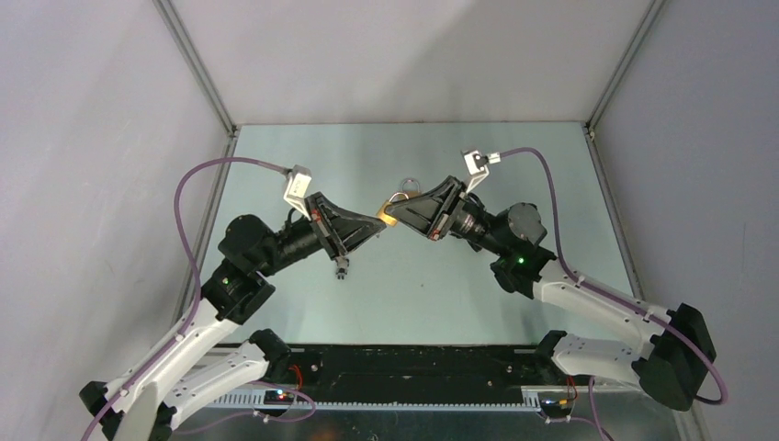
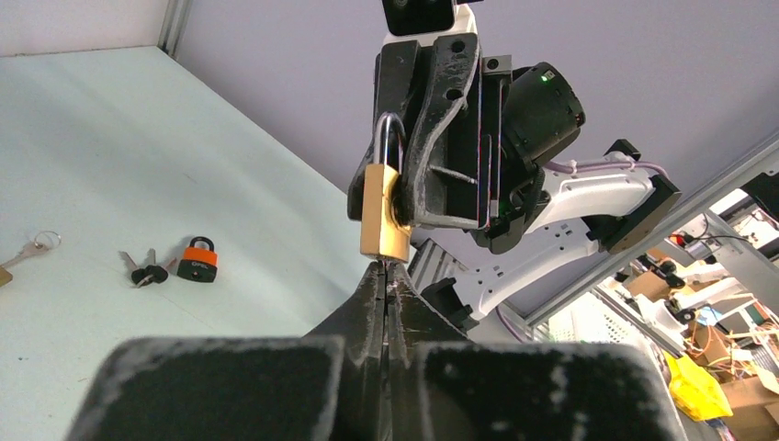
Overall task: Lock with the key
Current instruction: Place the lock at the center of the board.
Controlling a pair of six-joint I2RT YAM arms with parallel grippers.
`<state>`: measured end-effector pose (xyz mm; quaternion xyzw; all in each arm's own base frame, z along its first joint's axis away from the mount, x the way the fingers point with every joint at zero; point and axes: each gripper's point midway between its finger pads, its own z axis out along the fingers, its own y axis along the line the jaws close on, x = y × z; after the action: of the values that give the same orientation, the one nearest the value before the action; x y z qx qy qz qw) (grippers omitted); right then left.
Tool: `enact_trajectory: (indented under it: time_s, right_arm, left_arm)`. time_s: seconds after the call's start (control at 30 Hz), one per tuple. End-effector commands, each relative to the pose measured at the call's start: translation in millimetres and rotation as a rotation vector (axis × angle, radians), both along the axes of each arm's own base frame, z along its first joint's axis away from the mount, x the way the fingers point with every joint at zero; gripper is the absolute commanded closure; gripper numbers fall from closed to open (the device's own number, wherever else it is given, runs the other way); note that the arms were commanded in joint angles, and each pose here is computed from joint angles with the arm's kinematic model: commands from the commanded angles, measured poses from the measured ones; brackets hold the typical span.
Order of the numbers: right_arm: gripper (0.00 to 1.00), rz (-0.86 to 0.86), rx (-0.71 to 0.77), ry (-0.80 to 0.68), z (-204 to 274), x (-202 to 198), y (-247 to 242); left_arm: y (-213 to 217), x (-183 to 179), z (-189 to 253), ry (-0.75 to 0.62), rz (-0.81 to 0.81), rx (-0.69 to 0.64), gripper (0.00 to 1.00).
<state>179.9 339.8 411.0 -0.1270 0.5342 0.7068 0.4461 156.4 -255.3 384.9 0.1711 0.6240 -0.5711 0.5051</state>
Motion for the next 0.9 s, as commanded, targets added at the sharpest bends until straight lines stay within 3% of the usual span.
enact_trajectory:
  time_s: [0.0, 0.2, 0.37, 0.53, 0.67, 0.87]
  right_arm:
    - [1.0, -0.132, 0.077, -0.04, 22.7, 10.0, -27.0]
    - [1.0, -0.281, 0.128, -0.039, 25.4, 25.2, -66.7]
    - [1.0, -0.331, 0.019, 0.056, -4.9, 43.1, -72.9]
    - [1.0, -0.399, -0.302, 0.39, -118.1, 67.5, -77.4]
    - [1.0, -0.474, -0.535, 0.662, -213.9, 65.3, -95.6]
    - [0.96, -0.44, -0.647, 0.91, -282.3, 56.7, -97.4]
  left_arm:
    - [2.2, -7.4, 17.0, -0.034, -0.02, -0.055, 1.0]
    - [-0.2, -4.6, -4.7, 0.019, -0.02, -0.011, 1.0]
    - [-3.0, 15.2, -31.0, 0.095, 0.051, 0.052, 1.0]
    - [-9.2, 64.8, -103.7, 0.251, 0.218, 0.237, 1.0]
    - [-27.5, 93.3, -160.8, 0.362, 0.244, 0.369, 1.0]
    - [-65.1, 120.6, -235.3, 0.498, 0.184, 0.498, 1.0]
